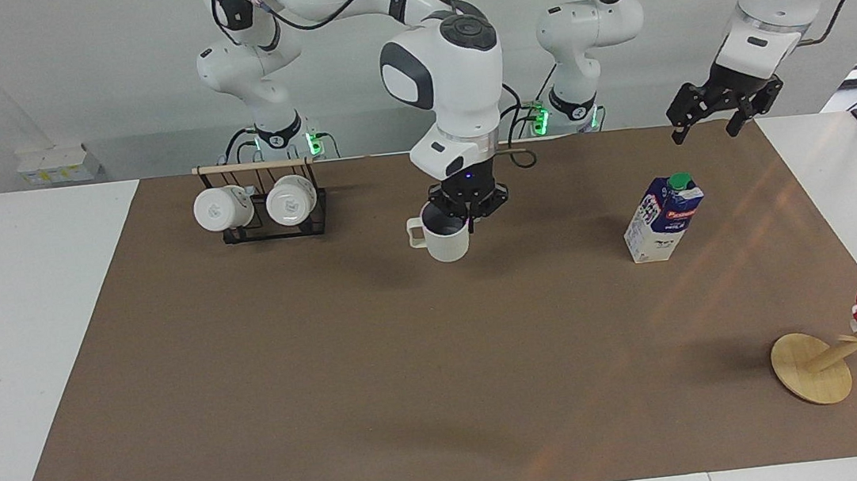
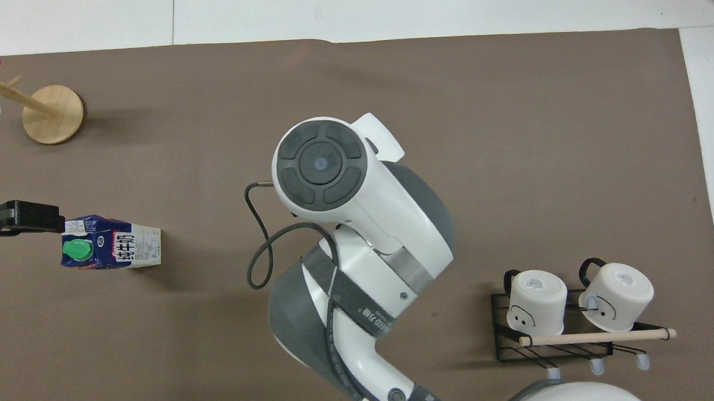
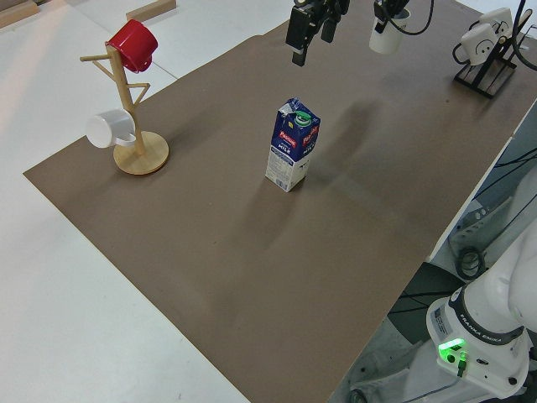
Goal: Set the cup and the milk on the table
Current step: 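Lower the white mug onto the table center and release it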
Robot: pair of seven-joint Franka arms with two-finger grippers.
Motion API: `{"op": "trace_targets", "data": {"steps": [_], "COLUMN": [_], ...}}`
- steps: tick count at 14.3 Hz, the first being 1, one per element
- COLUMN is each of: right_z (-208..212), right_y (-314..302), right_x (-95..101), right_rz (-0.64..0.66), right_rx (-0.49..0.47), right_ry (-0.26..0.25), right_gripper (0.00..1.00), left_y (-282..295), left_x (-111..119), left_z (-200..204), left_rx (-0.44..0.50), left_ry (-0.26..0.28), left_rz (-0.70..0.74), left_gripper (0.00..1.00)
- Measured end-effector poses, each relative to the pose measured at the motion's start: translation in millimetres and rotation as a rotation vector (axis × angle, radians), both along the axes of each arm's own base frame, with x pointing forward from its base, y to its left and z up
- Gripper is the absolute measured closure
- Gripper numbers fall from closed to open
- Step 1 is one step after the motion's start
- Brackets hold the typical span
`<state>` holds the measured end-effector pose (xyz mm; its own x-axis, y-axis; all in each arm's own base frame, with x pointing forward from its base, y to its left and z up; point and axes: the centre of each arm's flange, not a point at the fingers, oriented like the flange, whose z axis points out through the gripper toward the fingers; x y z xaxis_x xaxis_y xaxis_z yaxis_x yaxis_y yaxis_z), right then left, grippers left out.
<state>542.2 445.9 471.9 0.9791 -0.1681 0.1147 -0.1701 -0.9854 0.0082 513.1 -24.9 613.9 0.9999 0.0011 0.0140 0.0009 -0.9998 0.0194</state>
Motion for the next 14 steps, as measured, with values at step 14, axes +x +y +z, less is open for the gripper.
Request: {"op": "trace_targets", "data": {"steps": [14], "right_z": [-124], "right_y": [43], "right_x": [-32.4], "right_rz": [-0.007], "right_rx": [-0.025], "right_ry": [0.023], "right_gripper": [0.88], "left_y": [0], "left_x": [0], "left_z": [0], "left_rx": [0.0], "left_ry": [0.0], "left_rz": [0.0], "left_gripper": [0.0]}}
